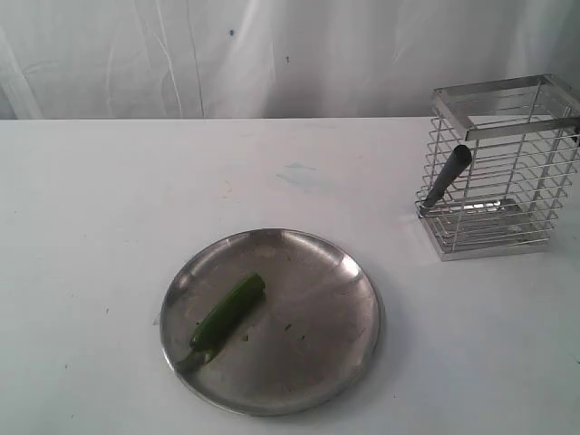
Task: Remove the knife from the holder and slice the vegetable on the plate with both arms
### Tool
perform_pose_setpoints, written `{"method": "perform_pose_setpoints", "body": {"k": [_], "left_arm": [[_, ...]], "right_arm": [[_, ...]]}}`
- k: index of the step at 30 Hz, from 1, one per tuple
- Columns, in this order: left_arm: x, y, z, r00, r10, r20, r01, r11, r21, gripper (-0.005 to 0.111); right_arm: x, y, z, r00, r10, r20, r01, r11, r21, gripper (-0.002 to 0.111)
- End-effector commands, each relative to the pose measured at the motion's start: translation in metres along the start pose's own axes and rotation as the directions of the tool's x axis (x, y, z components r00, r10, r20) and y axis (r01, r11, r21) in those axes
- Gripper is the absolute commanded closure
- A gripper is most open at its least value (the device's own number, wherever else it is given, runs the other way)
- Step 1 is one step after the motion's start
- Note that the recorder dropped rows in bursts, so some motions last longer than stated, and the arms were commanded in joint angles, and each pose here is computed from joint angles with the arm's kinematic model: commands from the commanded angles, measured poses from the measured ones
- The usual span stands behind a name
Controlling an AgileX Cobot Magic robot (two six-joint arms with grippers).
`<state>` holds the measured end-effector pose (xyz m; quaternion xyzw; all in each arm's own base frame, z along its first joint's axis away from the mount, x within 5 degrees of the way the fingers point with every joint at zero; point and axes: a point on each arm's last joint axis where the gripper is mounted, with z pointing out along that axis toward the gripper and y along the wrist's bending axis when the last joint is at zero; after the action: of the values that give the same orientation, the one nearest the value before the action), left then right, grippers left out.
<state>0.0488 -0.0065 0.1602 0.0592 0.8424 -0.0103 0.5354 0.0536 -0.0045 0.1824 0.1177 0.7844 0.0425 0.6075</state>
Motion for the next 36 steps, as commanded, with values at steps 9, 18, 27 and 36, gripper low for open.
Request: {"method": "perform_pose_setpoints", "body": {"k": [9,18,27,36], "left_arm": [[0.002,-0.001,0.000,1.000,0.006,-0.018,-0.006,1.000,0.010,0.107],[0.002,-0.001,0.000,1.000,0.006,-0.018,-0.006,1.000,0.010,0.107],[0.002,-0.001,0.000,1.000,0.006,-0.018,-0.006,1.000,0.010,0.107],[0.002,-0.001,0.000,1.000,0.006,-0.018,-0.006,1.000,0.010,0.107]], "right_arm": [[-0.029,0.007,-0.006,0.938,0.144,0.315,-0.113,0.987,-0.115,0.108],[-0.065,0.011,-0.030,0.687,0.192,0.701,-0.044,0.974,-0.224,0.108],[-0.128,0.026,-0.109,0.131,0.367,0.921,0.150,0.911,-0.384,0.108],[-0.227,0.074,-0.091,0.404,-0.150,0.902,0.455,0.889,-0.056,0.108]]}}
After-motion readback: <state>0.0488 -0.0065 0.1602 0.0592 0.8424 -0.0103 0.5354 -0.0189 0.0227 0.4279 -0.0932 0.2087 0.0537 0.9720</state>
